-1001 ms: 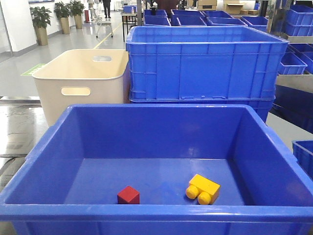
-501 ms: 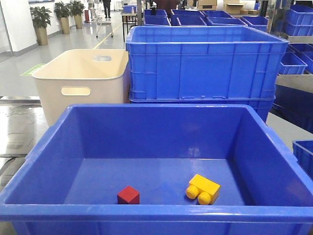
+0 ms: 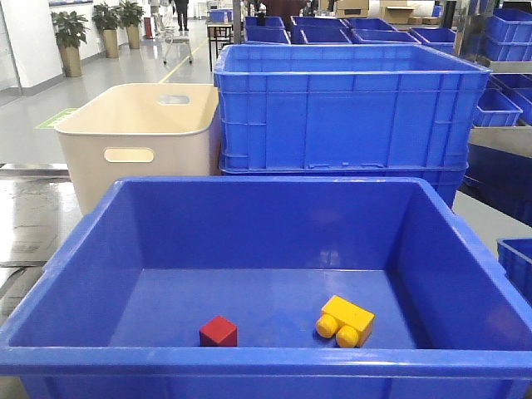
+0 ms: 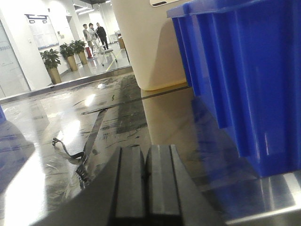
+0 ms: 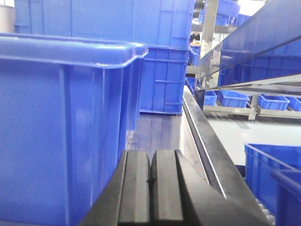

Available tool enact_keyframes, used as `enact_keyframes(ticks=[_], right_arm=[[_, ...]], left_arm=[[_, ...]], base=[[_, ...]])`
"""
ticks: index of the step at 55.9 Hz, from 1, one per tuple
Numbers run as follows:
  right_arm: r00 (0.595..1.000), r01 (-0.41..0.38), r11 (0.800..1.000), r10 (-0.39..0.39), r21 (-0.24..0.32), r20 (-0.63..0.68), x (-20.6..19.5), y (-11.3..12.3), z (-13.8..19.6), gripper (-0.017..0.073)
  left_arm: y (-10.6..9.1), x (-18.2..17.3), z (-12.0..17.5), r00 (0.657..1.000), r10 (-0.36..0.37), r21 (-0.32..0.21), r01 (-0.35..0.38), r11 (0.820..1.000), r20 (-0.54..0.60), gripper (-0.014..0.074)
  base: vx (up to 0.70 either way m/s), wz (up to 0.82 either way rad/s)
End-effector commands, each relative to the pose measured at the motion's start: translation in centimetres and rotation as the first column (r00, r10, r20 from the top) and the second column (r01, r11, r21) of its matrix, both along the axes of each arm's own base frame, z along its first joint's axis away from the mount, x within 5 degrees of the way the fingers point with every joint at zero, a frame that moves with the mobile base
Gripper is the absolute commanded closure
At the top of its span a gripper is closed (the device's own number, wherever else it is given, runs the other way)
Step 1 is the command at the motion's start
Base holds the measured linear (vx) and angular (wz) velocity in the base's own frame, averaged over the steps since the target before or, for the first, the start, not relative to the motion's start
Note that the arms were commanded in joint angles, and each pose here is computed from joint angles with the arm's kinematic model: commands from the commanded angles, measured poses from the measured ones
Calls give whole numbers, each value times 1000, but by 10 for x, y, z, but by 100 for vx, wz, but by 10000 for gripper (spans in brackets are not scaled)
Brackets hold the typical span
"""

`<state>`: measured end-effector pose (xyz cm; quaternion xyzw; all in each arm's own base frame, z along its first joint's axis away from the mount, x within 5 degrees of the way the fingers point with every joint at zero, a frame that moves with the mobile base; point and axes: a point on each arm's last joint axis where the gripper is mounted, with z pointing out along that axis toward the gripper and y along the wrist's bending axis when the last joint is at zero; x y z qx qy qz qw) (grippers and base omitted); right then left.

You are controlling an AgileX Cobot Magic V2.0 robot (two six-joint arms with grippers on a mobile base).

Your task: Pick red and yellow blocks into blue bin

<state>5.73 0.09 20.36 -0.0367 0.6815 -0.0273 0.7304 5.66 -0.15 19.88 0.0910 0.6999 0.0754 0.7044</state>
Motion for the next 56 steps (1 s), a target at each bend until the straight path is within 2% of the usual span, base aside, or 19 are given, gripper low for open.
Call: enact_keyframes(ticks=[1, 56], right_arm=[[997, 7, 1000, -7, -9, 76, -2, 0, 5, 569], [997, 7, 1000, -7, -9, 72, -2, 0, 4, 569]], left_arm=[[1, -3, 14, 993, 7, -9, -6, 1000, 119, 591], [1, -3, 14, 993, 7, -9, -6, 1000, 115, 591]], base=[[0, 0], [0, 0]])
